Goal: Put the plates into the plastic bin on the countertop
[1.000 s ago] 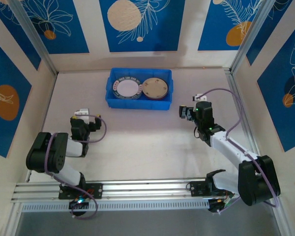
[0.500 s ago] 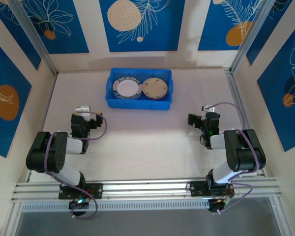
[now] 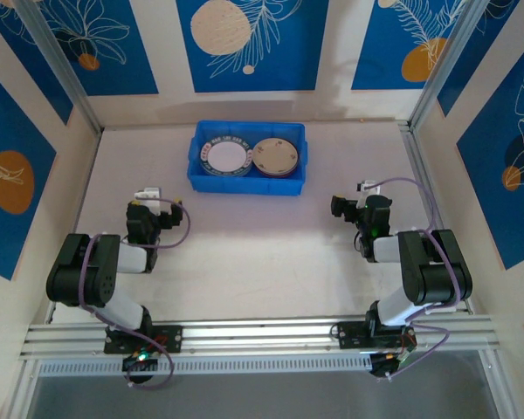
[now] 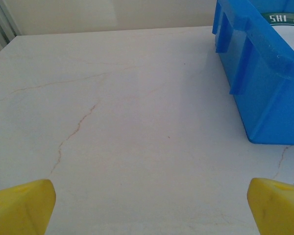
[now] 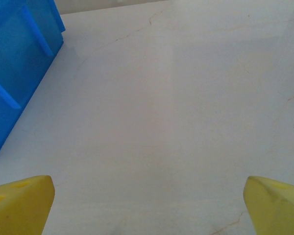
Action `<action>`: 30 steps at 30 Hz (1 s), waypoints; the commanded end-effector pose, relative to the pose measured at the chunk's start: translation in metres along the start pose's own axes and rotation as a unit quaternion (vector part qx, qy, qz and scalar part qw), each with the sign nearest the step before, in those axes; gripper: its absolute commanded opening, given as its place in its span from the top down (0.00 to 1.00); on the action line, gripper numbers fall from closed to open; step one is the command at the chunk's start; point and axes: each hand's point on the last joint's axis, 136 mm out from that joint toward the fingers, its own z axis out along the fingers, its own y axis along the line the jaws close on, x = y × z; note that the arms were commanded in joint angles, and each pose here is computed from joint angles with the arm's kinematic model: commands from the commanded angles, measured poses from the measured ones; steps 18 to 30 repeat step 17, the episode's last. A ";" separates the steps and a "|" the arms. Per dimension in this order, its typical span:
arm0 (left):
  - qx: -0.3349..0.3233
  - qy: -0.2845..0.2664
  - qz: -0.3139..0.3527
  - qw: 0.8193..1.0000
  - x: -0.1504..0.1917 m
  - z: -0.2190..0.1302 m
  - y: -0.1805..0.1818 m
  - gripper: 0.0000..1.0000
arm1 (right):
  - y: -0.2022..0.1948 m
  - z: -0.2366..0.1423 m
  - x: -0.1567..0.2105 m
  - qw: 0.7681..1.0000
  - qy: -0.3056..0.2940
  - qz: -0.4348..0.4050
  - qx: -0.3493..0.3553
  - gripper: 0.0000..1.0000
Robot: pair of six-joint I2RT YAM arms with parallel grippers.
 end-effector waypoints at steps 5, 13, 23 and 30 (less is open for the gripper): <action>-0.003 -0.011 0.007 1.000 -0.009 0.002 0.000 0.00 | 0.004 0.001 -0.020 1.000 -0.028 -0.004 -0.010 0.01; -0.004 -0.010 0.007 1.000 -0.009 0.003 0.000 0.00 | 0.016 0.003 -0.018 0.998 -0.011 -0.010 -0.063 0.01; -0.004 -0.010 0.007 1.000 -0.009 0.002 0.000 0.00 | 0.016 0.001 -0.018 0.998 -0.015 -0.011 -0.064 0.01; -0.004 -0.010 0.007 1.000 -0.009 0.002 0.000 0.00 | 0.016 0.001 -0.018 0.998 -0.015 -0.011 -0.064 0.01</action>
